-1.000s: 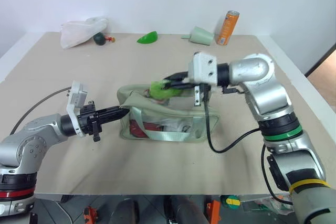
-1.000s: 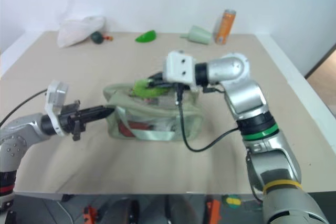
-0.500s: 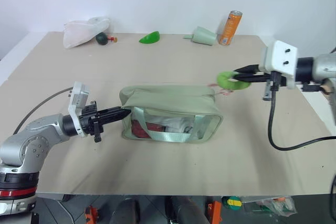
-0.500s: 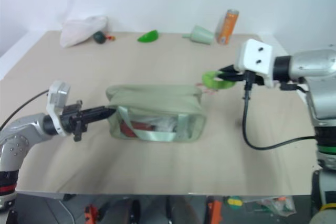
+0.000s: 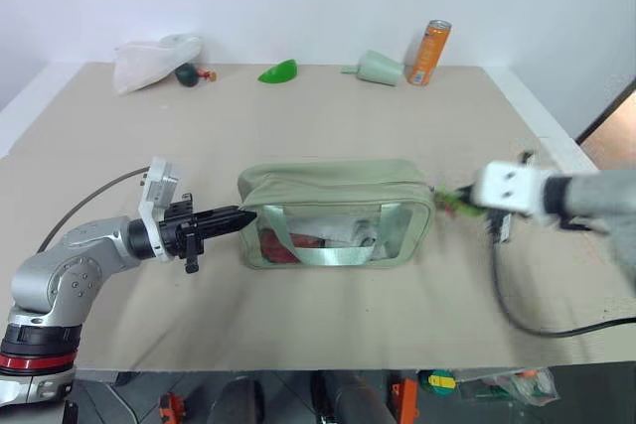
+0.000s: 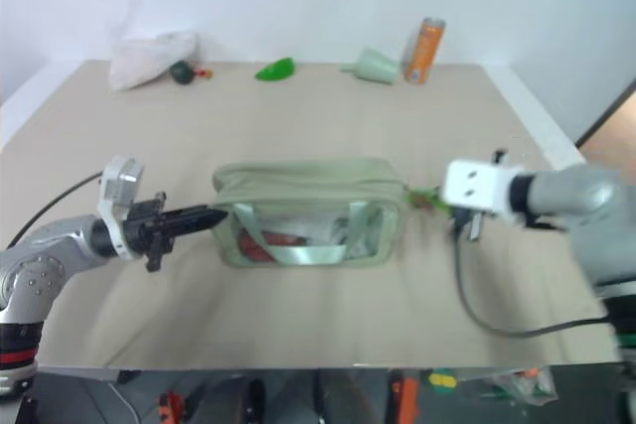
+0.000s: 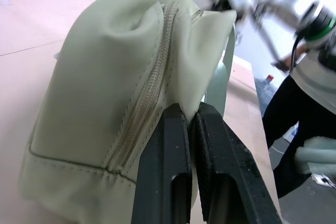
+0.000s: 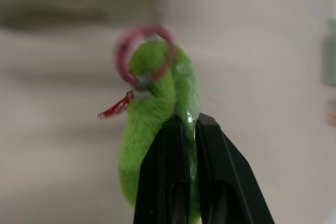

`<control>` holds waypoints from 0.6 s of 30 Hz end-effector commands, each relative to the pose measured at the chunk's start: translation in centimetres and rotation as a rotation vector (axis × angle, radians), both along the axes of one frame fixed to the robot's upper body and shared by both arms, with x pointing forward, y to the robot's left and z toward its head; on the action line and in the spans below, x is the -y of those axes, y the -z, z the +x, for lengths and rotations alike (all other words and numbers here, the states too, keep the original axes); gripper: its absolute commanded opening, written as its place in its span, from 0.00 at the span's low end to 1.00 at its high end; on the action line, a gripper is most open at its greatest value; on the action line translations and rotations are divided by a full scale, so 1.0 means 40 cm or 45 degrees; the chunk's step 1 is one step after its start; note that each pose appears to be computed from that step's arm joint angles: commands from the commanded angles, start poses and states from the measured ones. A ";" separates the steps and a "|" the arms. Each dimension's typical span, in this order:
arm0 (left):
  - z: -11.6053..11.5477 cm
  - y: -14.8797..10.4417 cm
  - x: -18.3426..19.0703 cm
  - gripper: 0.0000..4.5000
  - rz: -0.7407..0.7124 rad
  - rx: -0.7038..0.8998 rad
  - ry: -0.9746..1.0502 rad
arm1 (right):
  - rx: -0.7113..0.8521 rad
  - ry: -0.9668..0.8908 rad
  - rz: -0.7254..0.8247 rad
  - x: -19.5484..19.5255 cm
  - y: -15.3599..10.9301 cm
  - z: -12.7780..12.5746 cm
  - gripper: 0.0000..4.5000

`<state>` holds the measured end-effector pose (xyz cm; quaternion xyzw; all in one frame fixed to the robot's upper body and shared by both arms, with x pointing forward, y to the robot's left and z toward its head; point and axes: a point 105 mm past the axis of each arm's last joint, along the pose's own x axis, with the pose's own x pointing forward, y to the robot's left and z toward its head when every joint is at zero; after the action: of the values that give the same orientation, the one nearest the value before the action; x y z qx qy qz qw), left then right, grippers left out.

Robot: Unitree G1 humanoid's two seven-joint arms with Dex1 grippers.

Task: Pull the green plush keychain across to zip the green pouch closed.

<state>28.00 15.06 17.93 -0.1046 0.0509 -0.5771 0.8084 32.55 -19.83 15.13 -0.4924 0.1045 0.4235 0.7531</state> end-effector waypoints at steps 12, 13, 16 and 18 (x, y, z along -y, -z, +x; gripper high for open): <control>0.012 0.000 -0.034 0.00 -0.006 -0.069 -0.148 | 0.055 0.095 0.196 0.008 -0.082 0.060 0.16; 0.011 0.002 -0.034 0.00 -0.002 -0.069 -0.150 | 0.038 0.085 0.240 0.006 -0.099 0.052 0.17; 0.016 -0.002 -0.038 0.18 -0.034 -0.095 -0.158 | 0.039 0.082 0.354 0.004 -0.143 0.042 0.41; 0.022 -0.012 -0.041 0.35 -0.052 -0.087 -0.174 | 0.016 0.088 0.400 0.010 -0.155 0.031 0.58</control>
<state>28.64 16.18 17.38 -0.1425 0.0789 -0.5253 0.8352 34.32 -20.18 19.22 -0.3733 0.0751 0.4067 0.8304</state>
